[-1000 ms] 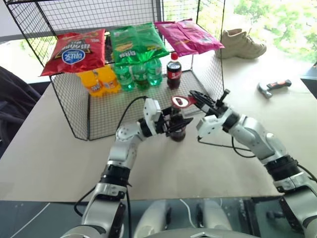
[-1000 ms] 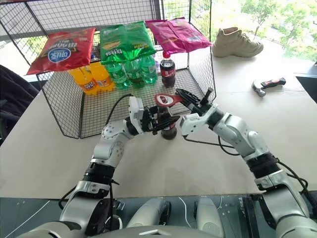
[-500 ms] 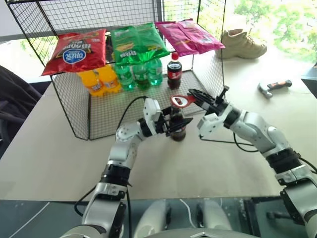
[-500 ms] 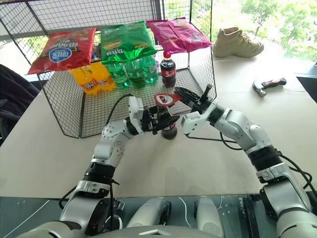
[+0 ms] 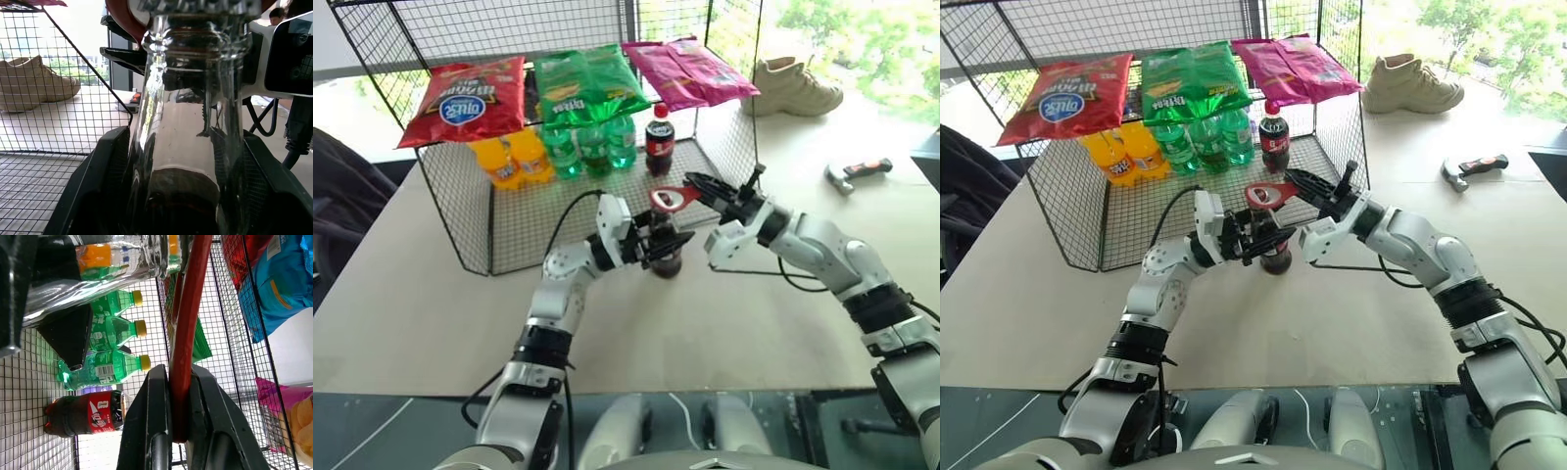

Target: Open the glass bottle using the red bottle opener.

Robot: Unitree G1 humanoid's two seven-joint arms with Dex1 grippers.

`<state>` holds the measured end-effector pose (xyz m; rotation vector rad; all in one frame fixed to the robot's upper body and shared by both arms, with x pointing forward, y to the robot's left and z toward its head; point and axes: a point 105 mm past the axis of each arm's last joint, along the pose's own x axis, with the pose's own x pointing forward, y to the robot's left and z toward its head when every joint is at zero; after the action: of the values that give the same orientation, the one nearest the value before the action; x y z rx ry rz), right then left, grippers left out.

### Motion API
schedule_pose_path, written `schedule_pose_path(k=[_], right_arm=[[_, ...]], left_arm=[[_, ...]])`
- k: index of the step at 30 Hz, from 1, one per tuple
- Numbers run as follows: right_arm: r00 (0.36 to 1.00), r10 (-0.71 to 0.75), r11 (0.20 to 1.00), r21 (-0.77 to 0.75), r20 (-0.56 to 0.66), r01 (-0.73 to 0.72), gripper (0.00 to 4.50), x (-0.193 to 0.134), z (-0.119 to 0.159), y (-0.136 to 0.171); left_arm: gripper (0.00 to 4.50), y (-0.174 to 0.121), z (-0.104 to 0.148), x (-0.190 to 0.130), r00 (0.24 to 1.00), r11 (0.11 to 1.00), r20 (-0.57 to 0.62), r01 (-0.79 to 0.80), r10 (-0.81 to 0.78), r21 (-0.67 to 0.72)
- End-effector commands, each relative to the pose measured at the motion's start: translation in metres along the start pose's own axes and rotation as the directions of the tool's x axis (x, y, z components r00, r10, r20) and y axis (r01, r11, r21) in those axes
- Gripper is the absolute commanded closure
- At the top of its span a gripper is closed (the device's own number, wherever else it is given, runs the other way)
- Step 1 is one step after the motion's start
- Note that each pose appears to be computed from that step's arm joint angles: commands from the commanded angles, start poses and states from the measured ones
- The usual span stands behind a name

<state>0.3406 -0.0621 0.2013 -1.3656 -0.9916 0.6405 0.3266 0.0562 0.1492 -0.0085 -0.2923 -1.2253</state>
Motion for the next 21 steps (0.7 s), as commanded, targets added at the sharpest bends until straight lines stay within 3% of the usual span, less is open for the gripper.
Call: schedule_pose_path(k=[1, 12, 21], right_arm=[[1.000, 0.012, 0.996, -0.085, -0.028, -0.014, 4.50, -0.003, -0.014, -0.013], [0.998, -0.001, 0.990, -0.141, -0.058, -0.007, 4.50, -0.009, -0.030, -0.024], [0.999, -0.036, 0.987, -0.158, -0.037, 0.029, 4.50, -0.007, -0.027, -0.033]], left_arm=[[2.18, -0.008, -0.004, 0.007, 0.999, 0.999, -0.020, 0.035, -0.035, -0.003], [2.18, -0.011, -0.004, 0.009, 0.999, 0.999, -0.020, 0.037, -0.037, -0.013], [2.18, -0.012, -0.005, 0.010, 0.999, 0.999, -0.022, 0.039, -0.039, -0.017]])
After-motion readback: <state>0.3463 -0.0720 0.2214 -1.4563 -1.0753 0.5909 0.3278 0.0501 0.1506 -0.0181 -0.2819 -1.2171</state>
